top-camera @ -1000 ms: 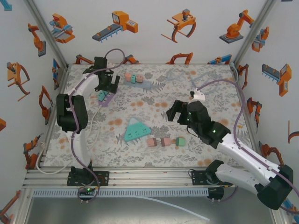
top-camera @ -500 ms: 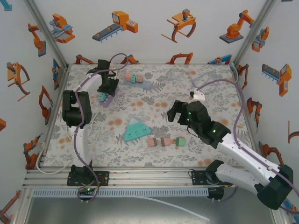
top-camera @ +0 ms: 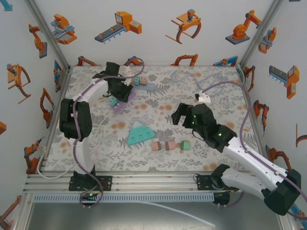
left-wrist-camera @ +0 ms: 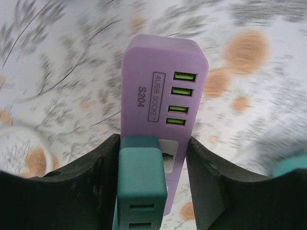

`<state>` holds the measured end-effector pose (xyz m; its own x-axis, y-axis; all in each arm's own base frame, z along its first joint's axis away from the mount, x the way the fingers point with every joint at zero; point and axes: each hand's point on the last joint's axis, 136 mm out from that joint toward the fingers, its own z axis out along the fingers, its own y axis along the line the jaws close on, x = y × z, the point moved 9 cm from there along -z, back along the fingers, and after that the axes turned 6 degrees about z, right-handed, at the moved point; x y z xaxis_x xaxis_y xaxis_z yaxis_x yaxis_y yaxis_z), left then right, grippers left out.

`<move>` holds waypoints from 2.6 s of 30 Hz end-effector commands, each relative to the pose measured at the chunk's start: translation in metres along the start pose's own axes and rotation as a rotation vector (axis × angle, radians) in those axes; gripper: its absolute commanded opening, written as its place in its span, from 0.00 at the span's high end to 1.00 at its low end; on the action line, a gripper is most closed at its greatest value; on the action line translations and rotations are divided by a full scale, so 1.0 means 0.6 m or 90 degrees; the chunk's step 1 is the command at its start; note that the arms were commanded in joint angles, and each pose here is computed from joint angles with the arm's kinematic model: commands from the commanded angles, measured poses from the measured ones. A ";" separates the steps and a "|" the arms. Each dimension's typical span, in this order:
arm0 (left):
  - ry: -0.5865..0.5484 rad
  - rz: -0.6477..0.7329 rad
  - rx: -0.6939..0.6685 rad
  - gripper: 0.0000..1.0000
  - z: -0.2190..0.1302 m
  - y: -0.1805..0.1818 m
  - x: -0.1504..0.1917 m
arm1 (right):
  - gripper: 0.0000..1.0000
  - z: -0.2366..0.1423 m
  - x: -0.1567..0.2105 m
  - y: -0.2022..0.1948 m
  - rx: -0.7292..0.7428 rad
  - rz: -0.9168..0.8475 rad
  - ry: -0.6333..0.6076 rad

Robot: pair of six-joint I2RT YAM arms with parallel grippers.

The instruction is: Pull the plug off the socket

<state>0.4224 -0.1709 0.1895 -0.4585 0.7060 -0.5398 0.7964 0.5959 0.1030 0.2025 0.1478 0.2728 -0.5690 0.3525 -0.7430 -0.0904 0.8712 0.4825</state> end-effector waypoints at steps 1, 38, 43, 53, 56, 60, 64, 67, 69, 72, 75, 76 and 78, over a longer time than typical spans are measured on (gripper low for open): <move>-0.078 0.158 0.050 0.68 -0.027 -0.059 -0.044 | 0.10 -0.008 -0.015 0.006 -0.004 0.012 -0.018; -0.011 0.461 0.135 0.36 0.111 -0.294 -0.073 | 0.11 -0.053 -0.006 -0.033 0.030 0.036 -0.051; -0.050 0.448 0.117 0.33 0.071 -0.291 -0.098 | 0.11 -0.055 -0.011 -0.031 0.029 0.026 -0.056; -0.176 0.347 0.009 0.33 -0.078 -0.277 -0.135 | 0.09 -0.048 -0.035 -0.007 0.027 -0.037 -0.071; -0.200 0.285 -0.038 0.33 -0.124 -0.271 -0.120 | 0.08 -0.041 -0.047 0.010 -0.001 -0.076 -0.080; -0.215 0.168 -0.019 0.32 -0.179 -0.276 -0.089 | 0.03 -0.024 -0.065 0.039 -0.028 -0.164 -0.079; -0.253 -0.023 0.004 0.33 -0.225 -0.266 -0.057 | 0.06 0.012 -0.069 0.083 -0.115 -0.345 -0.023; -0.258 -0.195 -0.010 0.35 -0.238 -0.234 -0.020 | 0.06 0.043 -0.063 0.109 -0.176 -0.482 0.011; -0.251 -0.310 -0.022 0.36 -0.235 -0.212 0.009 | 0.06 0.066 -0.055 0.122 -0.228 -0.573 0.036; -0.241 -0.452 -0.031 0.38 -0.230 -0.185 0.048 | 0.06 0.096 -0.036 0.136 -0.318 -0.700 0.069; -0.220 -0.558 -0.030 0.40 -0.216 -0.160 0.075 | 0.06 0.132 -0.018 0.140 -0.375 -0.779 0.107; -0.211 -0.582 -0.027 0.40 -0.210 -0.154 0.081 | 0.06 0.144 -0.011 0.140 -0.396 -0.799 0.131; -0.193 -0.607 -0.023 0.41 -0.196 -0.145 0.085 | 0.06 0.169 0.001 0.138 -0.421 -0.835 0.179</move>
<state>0.2789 -0.1435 0.2568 -0.7259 -0.0566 -0.6854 0.2540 0.9040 -0.3438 0.2759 0.2474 0.2682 -0.0982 -0.6250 -0.7744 -0.8948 0.3960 -0.2061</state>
